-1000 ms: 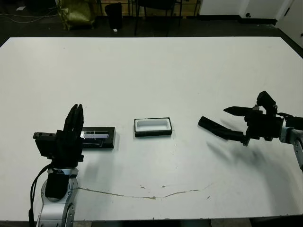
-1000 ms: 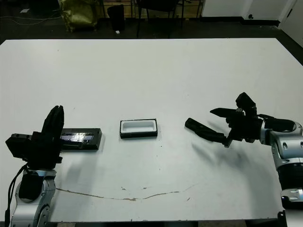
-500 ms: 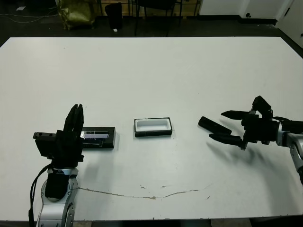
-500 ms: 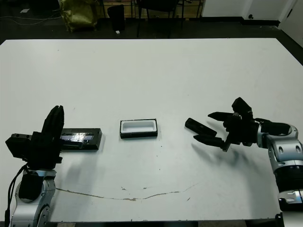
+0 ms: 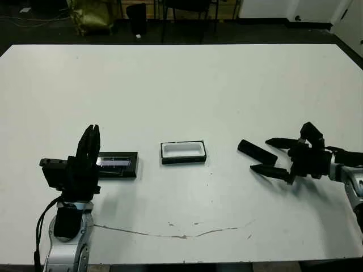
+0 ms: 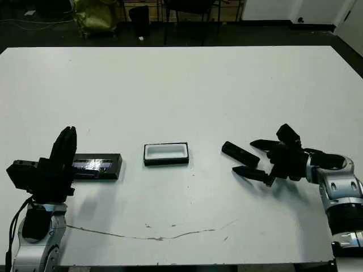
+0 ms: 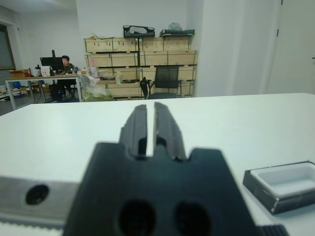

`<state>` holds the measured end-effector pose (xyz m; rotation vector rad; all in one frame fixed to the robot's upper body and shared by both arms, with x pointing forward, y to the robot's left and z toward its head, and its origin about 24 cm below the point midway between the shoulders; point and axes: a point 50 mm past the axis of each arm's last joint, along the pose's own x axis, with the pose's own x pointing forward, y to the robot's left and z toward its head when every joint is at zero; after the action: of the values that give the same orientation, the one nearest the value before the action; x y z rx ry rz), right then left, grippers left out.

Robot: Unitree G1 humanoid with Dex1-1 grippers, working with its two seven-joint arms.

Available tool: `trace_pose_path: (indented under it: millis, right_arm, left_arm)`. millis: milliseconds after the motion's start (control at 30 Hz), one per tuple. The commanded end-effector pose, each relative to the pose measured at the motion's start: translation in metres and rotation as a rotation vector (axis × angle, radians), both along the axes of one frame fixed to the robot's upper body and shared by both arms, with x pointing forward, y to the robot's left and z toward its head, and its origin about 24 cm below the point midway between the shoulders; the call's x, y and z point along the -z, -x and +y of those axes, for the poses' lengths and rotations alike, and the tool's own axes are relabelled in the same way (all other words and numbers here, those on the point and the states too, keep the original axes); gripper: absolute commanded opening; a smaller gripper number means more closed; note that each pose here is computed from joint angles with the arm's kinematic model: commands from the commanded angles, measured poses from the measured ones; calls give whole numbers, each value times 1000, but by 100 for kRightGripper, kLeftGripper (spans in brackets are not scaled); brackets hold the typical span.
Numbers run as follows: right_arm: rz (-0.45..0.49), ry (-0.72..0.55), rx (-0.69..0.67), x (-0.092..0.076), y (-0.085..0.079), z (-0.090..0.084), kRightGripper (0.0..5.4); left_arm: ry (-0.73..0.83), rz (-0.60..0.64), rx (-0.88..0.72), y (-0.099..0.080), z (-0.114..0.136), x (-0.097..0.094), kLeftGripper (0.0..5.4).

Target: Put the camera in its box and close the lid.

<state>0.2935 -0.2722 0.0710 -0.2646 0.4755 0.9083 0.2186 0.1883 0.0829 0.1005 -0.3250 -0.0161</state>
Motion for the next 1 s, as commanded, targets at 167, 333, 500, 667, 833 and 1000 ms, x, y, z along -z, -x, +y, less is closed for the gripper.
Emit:
trace_pose_path:
  millis: [167,333,500,667,833,1000]
  right_arm:
    - [39,39,18,15,7,0,457]
    - [50,21,43,17,9,-1,342]
    - [44,59,60,14,10,-2,229]
    - [39,160,42,3,11,0,115]
    - [88,228,-2,-8,12,3,62]
    - [100,241,-19,-13,10,4,61]
  left_arm:
    - [-23,31,-12,2,3,6,0]
    - [-18,36,-12,1,4,7,0]
    - [-16,41,-15,2,4,6,0]
    - [-7,25,-14,0,5,4,0]
    - [-4,15,-26,-1,8,3,0]
    - [0,15,-32,-1,10,1,0]
